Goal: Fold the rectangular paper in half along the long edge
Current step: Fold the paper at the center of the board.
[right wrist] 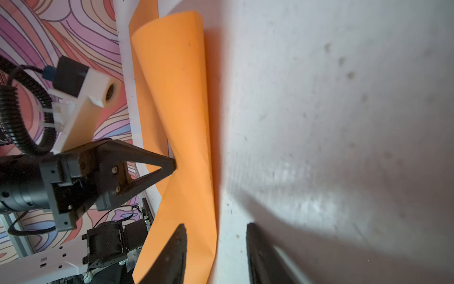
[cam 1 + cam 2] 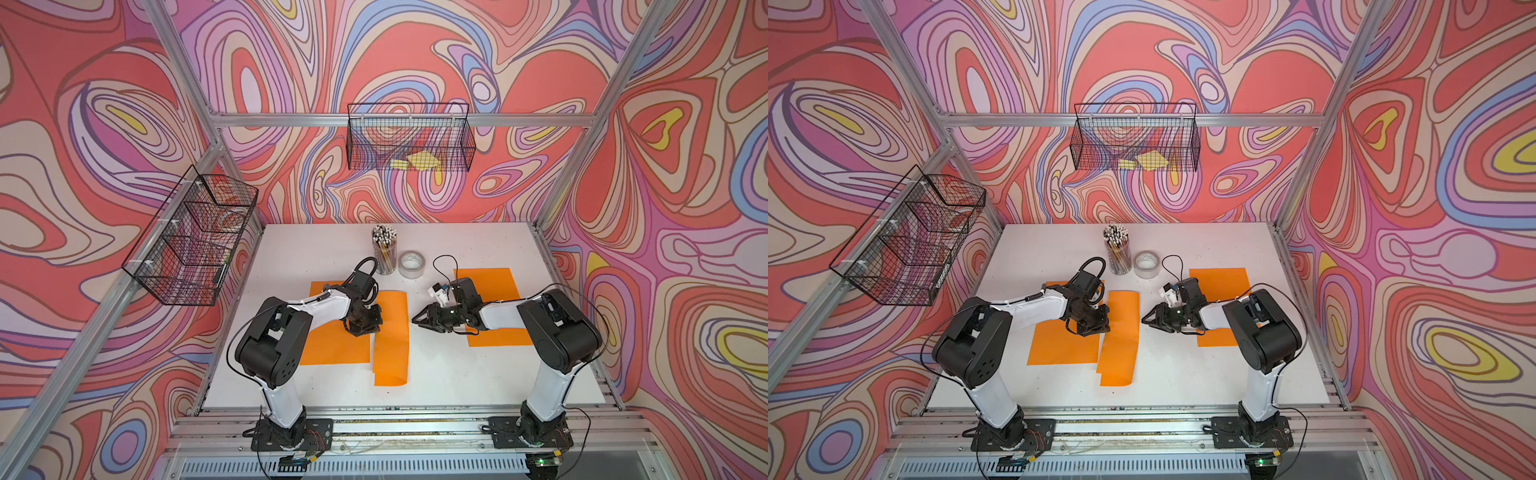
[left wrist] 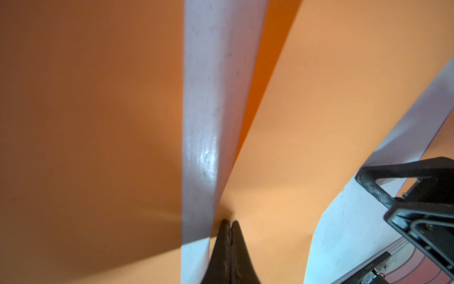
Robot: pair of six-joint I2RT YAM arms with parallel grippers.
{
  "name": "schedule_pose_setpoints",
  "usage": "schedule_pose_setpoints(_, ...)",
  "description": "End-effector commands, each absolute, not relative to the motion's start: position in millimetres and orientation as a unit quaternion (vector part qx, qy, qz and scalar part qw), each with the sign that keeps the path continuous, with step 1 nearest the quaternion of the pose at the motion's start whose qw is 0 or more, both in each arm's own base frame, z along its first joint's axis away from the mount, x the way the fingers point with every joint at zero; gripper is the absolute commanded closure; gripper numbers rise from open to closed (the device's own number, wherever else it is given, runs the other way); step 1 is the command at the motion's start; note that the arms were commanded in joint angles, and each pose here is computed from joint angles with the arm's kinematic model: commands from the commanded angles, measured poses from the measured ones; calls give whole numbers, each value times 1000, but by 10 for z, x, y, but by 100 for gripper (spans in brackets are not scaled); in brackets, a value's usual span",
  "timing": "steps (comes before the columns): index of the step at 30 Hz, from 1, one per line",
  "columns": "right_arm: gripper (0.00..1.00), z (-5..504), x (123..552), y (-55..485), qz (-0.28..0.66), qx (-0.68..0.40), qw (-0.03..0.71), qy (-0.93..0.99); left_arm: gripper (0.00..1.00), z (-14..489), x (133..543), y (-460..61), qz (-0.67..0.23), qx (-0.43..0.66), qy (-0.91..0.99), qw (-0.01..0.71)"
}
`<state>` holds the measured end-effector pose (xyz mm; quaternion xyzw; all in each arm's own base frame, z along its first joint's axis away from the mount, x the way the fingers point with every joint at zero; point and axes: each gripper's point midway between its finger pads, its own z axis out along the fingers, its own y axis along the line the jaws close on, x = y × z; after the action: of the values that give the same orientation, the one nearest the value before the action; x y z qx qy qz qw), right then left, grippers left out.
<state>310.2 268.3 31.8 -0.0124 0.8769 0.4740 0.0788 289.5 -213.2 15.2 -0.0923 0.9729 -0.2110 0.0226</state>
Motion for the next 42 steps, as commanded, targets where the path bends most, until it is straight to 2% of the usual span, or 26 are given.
schedule_pose_setpoints(1,57,239,3067,2845,474,-32,72,877,100,-252,2499,-1868,-133,-107,984,-43)
schedule_pose_setpoints(9,57,-63,2960,2997,470,-30,48,881,100,-237,2493,-1872,-135,-106,984,-43)
schedule_pose_setpoints(12,61,-145,2939,2989,470,-22,43,881,100,-230,2489,-1866,-134,-105,984,-43)
schedule_pose_setpoints(18,75,-96,2968,2958,462,-23,58,885,100,-237,2484,-1868,-134,-104,984,-44)
schedule_pose_setpoints(25,99,-84,3008,2956,457,-23,63,887,100,-248,2471,-1861,-133,-103,985,-46)
schedule_pose_setpoints(27,96,-77,3018,2967,457,-24,62,887,100,-254,2456,-1849,-131,-103,985,-48)
schedule_pose_setpoints(29,79,-85,3063,2956,449,-23,65,891,100,-256,2449,-1847,-131,-102,985,-48)
schedule_pose_setpoints(31,69,-74,3111,2953,446,-24,68,892,100,-260,2439,-1842,-130,-102,985,-50)
schedule_pose_setpoints(33,70,-54,3176,2951,447,-22,71,891,100,-264,2437,-1843,-131,-102,985,-50)
schedule_pose_setpoints(34,74,-46,3208,2951,449,-22,72,890,100,-268,2431,-1843,-131,-102,985,-51)
schedule_pose_setpoints(36,95,-10,3256,2971,457,-25,74,886,100,-269,2436,-1845,-131,-102,985,-50)
schedule_pose_setpoints(37,100,-4,3277,2973,457,-25,74,886,100,-274,2433,-1845,-131,-103,985,-51)
schedule_pose_setpoints(40,100,-4,3338,2959,454,-23,76,887,100,-276,2428,-1849,-132,-102,985,-52)
schedule_pose_setpoints(42,84,-4,3390,2932,450,-19,80,889,100,-275,2424,-1845,-131,-101,985,-53)
